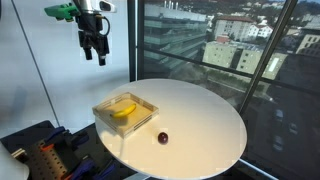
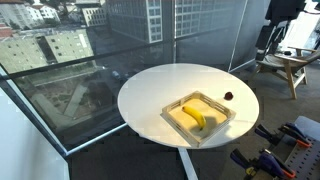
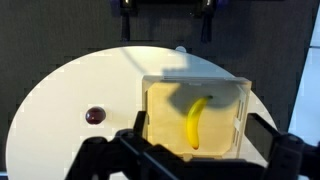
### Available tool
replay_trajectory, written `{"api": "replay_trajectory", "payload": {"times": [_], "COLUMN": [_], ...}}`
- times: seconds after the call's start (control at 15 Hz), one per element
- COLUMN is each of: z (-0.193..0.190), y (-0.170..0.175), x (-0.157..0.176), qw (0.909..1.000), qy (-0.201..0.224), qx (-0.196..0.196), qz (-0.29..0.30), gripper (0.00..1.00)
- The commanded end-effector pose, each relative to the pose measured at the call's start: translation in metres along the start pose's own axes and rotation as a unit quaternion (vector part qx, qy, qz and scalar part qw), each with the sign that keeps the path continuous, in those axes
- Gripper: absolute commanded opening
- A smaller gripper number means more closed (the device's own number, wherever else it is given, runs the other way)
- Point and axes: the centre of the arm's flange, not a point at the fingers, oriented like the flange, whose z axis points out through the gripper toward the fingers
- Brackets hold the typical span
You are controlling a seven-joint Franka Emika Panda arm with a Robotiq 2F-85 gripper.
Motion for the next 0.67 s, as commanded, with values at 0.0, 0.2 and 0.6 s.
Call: {"api": "replay_trajectory", "payload": {"times": [0.0, 0.2, 0.6], "z": [0.0, 0.0, -0.0008], "y": [0.0, 0.0, -0.001], "x": [0.0, 0.0, 0.0075], "qw": [1.0, 1.0, 1.0], "qy": [0.0, 0.0, 0.006], "qx": [0.0, 0.0, -0.004], "qz": [0.0, 0.0, 0.002], "gripper": [1.0, 1.0, 1.0]}}
